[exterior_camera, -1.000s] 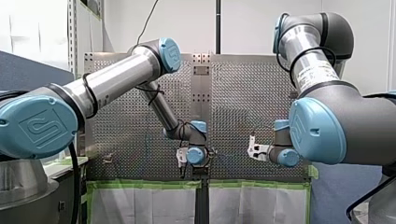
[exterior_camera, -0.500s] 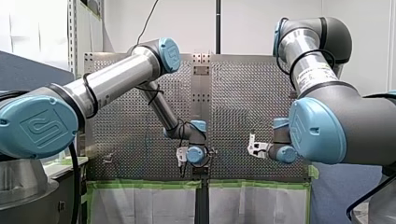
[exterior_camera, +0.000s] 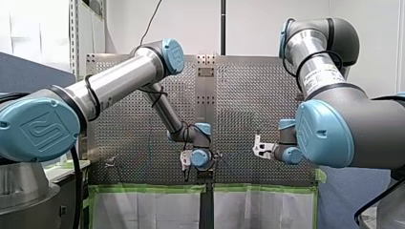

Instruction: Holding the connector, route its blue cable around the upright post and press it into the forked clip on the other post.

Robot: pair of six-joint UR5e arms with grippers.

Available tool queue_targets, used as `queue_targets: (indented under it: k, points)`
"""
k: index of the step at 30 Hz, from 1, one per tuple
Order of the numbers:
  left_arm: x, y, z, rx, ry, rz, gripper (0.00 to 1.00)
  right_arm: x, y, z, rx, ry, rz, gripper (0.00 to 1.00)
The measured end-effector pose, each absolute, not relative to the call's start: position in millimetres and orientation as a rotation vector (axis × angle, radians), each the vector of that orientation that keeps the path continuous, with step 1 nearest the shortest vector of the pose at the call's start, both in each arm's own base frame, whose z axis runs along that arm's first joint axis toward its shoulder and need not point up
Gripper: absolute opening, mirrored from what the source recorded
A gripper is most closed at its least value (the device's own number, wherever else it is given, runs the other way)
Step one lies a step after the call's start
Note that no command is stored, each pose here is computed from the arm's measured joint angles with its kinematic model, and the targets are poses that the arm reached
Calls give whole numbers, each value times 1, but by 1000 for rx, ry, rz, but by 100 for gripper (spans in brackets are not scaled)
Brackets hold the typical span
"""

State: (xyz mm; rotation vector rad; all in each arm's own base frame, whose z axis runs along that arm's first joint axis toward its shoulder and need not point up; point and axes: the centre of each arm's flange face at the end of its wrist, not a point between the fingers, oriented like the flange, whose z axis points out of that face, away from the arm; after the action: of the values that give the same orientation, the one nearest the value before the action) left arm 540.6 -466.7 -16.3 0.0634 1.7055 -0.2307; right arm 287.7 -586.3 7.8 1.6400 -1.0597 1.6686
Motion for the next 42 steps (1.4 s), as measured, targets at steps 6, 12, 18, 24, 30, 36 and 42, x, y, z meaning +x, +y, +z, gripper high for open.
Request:
queue_targets:
  k: [6, 12, 18, 24, 30, 36, 42]
  points:
    - [541, -467, -16, 71, 1705, -224, 70, 288, -585, 7, 1649, -1057, 1671, 0]
    - [539, -464, -18, 77, 1724, -201, 100, 289, -585, 6, 1652, -1057, 1669, 0]
    - [533, -461, -21, 82, 1770, -179, 100, 289, -585, 5, 1654, -1057, 1669, 0]
    - [523, -462, -23, 131, 1820, -196, 100, 289, -584, 5, 1658, -1055, 1672, 0]
    - [509, -459, -13, 174, 1853, -232, 100, 289, -584, 4, 1661, -1057, 1671, 0]
    - [501, -461, 3, 178, 1831, -304, 100, 291, -583, 4, 1668, -1053, 1676, 0]
    - [483, -463, 10, 220, 1837, -359, 100, 290, -583, 3, 1672, -1054, 1676, 0]
